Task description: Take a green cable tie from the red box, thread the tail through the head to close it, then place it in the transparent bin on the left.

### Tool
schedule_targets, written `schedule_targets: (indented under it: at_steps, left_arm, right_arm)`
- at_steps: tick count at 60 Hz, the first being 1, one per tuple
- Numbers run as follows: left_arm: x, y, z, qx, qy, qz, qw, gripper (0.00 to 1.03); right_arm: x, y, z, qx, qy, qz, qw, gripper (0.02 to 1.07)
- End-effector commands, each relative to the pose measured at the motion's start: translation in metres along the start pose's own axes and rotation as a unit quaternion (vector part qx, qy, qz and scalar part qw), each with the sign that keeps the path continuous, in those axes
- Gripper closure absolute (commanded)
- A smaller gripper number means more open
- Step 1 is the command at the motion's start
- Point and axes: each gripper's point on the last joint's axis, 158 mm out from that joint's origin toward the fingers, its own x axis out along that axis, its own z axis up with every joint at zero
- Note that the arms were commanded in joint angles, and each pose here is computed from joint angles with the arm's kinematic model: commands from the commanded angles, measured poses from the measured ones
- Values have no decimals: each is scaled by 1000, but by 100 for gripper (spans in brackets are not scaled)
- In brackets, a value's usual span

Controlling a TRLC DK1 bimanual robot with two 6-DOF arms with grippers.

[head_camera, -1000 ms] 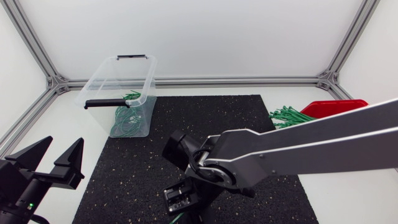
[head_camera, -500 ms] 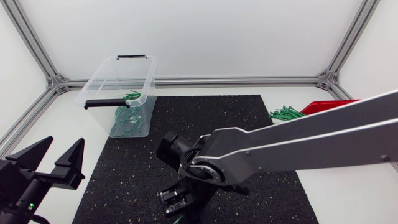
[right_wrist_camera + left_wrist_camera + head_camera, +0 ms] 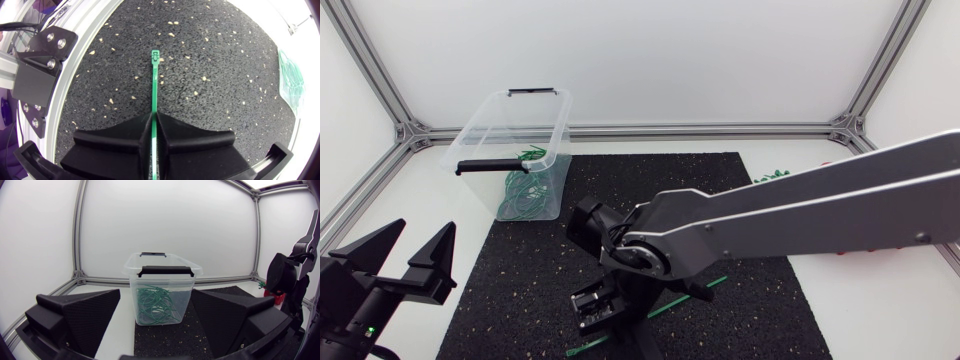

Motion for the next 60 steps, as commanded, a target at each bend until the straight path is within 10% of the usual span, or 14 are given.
schedule_targets:
  at_steps: [1,43,52,60]
  left_arm:
    - [2,0,-27,7,35,-2,999,4]
    - [2,-3,-28,7,37,-7,999,4]
    - [2,-2,-28,7,37,-6,999,4]
    - [2,-2,-28,7,37,-6,999,4]
  right_arm:
    - [-13,-11,6,-1,-12,-14,1000,102]
    - [-3,-8,-45,61,20,83,994,101]
    - [-6,-36,-52,78,15,52,995,72]
    - [-14,-37,-43,75,6,32,997,66]
